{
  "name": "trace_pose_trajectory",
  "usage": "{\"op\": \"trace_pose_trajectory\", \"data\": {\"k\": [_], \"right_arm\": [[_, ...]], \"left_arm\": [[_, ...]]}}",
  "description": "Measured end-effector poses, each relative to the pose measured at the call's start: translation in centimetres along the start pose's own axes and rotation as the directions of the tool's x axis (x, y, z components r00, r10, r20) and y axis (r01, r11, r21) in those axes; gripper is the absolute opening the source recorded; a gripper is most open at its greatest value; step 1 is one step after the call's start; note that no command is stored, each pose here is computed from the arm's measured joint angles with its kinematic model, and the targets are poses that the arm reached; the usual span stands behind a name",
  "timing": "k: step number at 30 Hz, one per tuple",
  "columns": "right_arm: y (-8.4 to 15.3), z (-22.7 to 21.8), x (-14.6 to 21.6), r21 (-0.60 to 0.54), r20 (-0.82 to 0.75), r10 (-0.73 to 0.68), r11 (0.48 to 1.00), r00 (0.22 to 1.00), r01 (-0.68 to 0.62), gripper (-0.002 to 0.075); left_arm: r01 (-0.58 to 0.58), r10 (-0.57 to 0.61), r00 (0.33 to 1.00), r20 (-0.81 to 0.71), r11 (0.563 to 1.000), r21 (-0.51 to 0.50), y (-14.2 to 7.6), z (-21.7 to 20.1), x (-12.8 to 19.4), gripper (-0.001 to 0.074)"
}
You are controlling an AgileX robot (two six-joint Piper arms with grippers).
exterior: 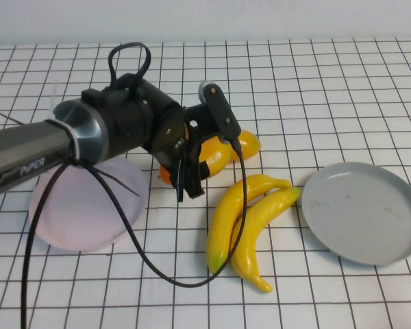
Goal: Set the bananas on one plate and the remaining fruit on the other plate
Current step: Put one type of fruit in the left plate
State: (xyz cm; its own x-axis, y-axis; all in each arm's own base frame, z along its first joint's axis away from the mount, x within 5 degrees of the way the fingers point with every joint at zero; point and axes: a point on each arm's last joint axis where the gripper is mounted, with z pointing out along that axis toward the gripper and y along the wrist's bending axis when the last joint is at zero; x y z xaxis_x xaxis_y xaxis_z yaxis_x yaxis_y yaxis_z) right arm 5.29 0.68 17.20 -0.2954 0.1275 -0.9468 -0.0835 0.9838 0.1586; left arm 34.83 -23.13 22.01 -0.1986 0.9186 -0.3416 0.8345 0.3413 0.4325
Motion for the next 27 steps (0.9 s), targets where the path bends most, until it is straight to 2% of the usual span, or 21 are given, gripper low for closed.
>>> {"op": "trace_pose_trajectory", "data": {"k": [5, 10, 14, 19, 21, 24, 27], "right_arm": [[0.0, 0.0, 0.0, 0.0, 0.0, 0.0, 1.0, 1.0, 0.0, -0.0016], [0.0, 0.0, 0.0, 0.0, 0.0, 0.0, 1.0, 1.0, 0.0, -0.0016], [0.0, 0.0, 0.0, 0.0, 0.0, 0.0, 1.0, 1.0, 0.0, -0.0016], [0.0, 0.0, 0.0, 0.0, 0.0, 0.0, 1.0, 1.0, 0.0, -0.0016], [0.0, 0.0, 0.0, 0.0, 0.0, 0.0, 1.0, 1.0, 0.0, -0.0016], [0.0, 0.0, 0.0, 0.0, 0.0, 0.0, 1.0, 1.0, 0.0, -0.0016], [0.0, 0.0, 0.0, 0.0, 0.0, 0.0, 1.0, 1.0, 0.0, -0.0016]], "left_arm": [[0.139, -0.135, 0.989, 0.067, 0.988, -0.064, 1.4, -4.4, -0.4, 0.044], [0.355, -0.354, 0.935, 0.031, 0.932, -0.069, 1.9, -9.3, 0.8, 0.0437], [0.516, -0.521, 0.853, -0.028, 0.851, -0.093, 2.0, -11.1, 4.4, 0.0437], [0.676, -0.694, 0.71, -0.117, 0.719, -0.16, 1.4, -10.2, 11.5, 0.0433], [0.709, -0.732, 0.668, -0.135, 0.681, -0.183, 1.2, -9.7, 13.7, 0.0431], [0.755, -0.783, 0.609, -0.13, 0.622, -0.209, 1.3, -9.1, 15.6, 0.0431], [0.773, -0.801, 0.586, -0.118, 0.597, -0.212, 1.5, -8.3, 15.9, 0.0431]]}}
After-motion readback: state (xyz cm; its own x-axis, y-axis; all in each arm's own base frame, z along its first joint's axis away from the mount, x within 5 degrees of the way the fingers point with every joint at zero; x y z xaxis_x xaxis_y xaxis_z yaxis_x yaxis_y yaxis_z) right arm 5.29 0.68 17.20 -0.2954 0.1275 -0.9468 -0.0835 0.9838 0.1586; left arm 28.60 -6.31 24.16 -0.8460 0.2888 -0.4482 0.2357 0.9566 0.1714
